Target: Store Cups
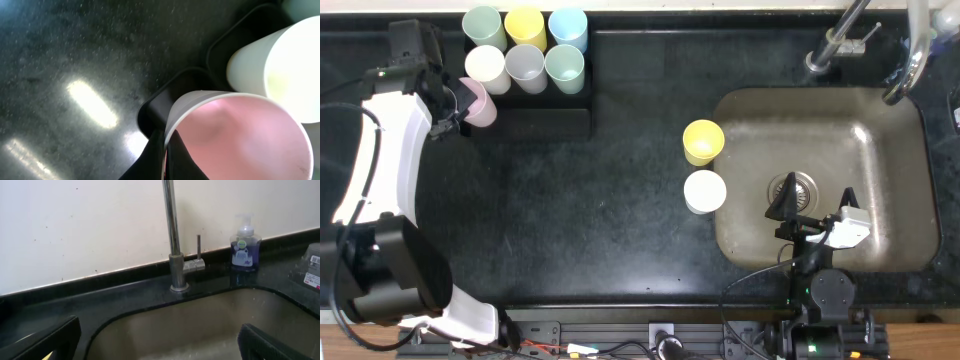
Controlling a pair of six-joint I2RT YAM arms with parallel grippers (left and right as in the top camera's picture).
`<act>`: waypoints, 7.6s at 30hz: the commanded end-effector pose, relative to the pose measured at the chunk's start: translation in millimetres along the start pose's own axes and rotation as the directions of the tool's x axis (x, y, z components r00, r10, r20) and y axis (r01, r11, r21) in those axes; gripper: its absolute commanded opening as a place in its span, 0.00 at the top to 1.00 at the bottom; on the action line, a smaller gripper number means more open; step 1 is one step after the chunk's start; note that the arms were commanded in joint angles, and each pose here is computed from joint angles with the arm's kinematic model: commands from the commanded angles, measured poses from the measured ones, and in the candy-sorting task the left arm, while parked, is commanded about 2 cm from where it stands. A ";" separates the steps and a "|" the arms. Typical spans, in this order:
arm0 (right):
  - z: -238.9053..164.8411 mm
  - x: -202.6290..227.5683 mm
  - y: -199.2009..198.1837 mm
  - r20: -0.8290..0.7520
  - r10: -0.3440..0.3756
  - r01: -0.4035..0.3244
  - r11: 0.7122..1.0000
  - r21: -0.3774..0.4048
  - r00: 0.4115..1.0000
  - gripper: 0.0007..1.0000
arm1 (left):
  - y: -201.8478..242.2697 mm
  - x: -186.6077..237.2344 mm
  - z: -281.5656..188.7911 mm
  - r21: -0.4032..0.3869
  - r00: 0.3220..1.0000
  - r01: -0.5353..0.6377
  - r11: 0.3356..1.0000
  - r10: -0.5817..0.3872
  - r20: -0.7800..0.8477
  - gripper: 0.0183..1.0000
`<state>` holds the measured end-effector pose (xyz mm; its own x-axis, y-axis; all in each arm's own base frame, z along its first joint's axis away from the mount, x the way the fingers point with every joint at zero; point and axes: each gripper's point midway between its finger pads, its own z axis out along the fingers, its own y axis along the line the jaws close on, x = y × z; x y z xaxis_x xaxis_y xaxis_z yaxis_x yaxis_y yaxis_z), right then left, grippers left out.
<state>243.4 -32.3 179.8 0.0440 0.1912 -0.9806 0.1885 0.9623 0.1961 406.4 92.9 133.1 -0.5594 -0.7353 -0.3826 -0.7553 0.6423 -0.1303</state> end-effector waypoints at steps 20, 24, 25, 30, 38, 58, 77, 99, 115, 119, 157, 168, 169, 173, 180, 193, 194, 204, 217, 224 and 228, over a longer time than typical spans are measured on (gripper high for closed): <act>0.2 2.4 -1.7 0.004 -0.006 0.006 1.000 0.003 1.000 0.00 | 11.1 4.8 0.7 -0.042 1.000 0.011 0.999 -0.012 -0.017 0.98; 0.2 2.4 -1.6 0.004 -0.006 0.006 1.000 0.003 1.000 0.00 | 10.1 3.8 4.7 -0.044 1.000 0.012 0.999 -0.013 -0.015 0.98; 0.2 2.4 -1.7 0.004 -0.006 0.006 1.000 0.003 1.000 0.00 | 9.6 3.6 6.2 -0.044 1.000 0.012 0.999 -0.013 -0.015 0.98; 0.2 2.4 -1.6 0.004 -0.006 0.006 1.000 0.003 1.000 0.00 | 7.7 2.5 11.1 -0.042 1.000 0.013 0.999 -0.013 -0.012 0.98; 0.2 2.4 -1.6 0.004 -0.006 0.006 1.000 0.003 1.000 0.00 | 12.9 14.2 22.6 -0.066 0.999 0.002 0.998 -0.006 -0.052 0.98; 0.2 2.4 -1.6 0.004 -0.006 0.006 1.000 0.003 1.000 0.00 | 12.0 20.9 47.1 -0.060 0.998 0.003 0.998 -0.007 -0.055 0.98; 0.2 2.4 -1.7 0.004 -0.006 0.006 1.000 0.003 1.000 0.00 | 3.9 7.8 6.0 0.025 1.000 0.013 1.000 -0.013 0.005 0.00; 0.2 2.4 -1.6 0.004 -0.006 0.006 1.000 0.003 1.000 0.00 | -235.7 276.5 -160.1 0.587 0.789 -0.577 0.568 0.575 0.218 0.05; 0.2 2.4 -1.6 0.004 -0.006 0.006 1.000 0.003 1.000 0.00 | -224.9 340.5 -111.4 0.492 0.694 -0.670 0.556 0.705 0.146 0.04; 0.2 2.4 -1.6 0.004 -0.006 0.006 1.000 0.003 1.000 0.00 | -225.2 341.1 -86.3 0.446 0.710 -0.663 0.602 0.693 0.120 0.04; 0.2 2.4 -1.6 0.004 -0.006 0.006 1.000 0.003 1.000 0.00 | -200.6 185.7 -177.5 0.528 0.890 -0.451 0.720 0.404 0.211 0.98; 0.2 2.4 -1.6 0.004 -0.006 0.006 1.000 0.003 1.000 0.00 | -49.5 89.5 -102.6 0.250 0.996 -0.044 0.967 0.062 -0.063 0.98; 0.2 2.4 -1.6 0.004 -0.006 0.006 1.000 0.003 1.000 0.00 | -45.2 88.4 -95.6 0.229 0.996 -0.035 0.973 0.054 -0.076 0.98; 0.2 2.4 -1.6 0.004 -0.006 0.006 1.000 0.003 1.000 0.00 | -35.7 78.1 -82.3 0.155 0.999 -0.032 0.987 0.038 -0.037 0.98; 0.2 2.4 -1.6 0.004 -0.006 0.006 1.000 0.003 1.000 0.00 | -29.7 75.2 -65.1 0.087 0.999 -0.030 0.996 0.033 -0.032 0.98; 0.2 2.4 -1.6 0.004 -0.006 0.006 1.000 0.003 1.000 0.00 | -30.7 63.4 -42.8 0.026 0.999 0.046 0.999 -0.046 0.021 0.98; 0.2 2.4 -1.6 0.004 -0.006 0.006 1.000 0.003 1.000 0.00 | -31.9 60.4 -42.9 0.030 0.998 0.048 0.998 -0.049 0.036 0.98; 0.2 2.4 -1.6 0.004 -0.006 0.006 1.000 0.003 1.000 0.00 | -35.9 55.1 -33.2 0.022 0.997 0.051 0.998 -0.052 0.059 0.98; 0.2 2.4 -1.6 0.004 -0.006 0.006 1.000 0.003 1.000 0.00 | -49.9 56.3 -15.9 0.014 0.997 0.032 0.999 -0.033 0.064 0.98; 0.2 2.4 -1.7 0.004 -0.006 0.006 1.000 0.003 1.000 0.00 | -53.6 63.6 -8.6 0.003 0.999 0.013 1.000 -0.014 0.050 0.98; 0.2 2.4 -1.6 0.004 -0.006 0.006 1.000 0.003 1.000 0.01 | -54.6 68.1 -2.5 -0.009 0.999 0.004 1.000 -0.003 0.039 0.98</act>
<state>243.4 -32.3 179.7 0.0436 0.1909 -0.9807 0.1886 0.9624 0.1957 400.9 8.5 113.7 -0.5544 -0.7313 -0.3973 -0.7579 0.6409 -0.1221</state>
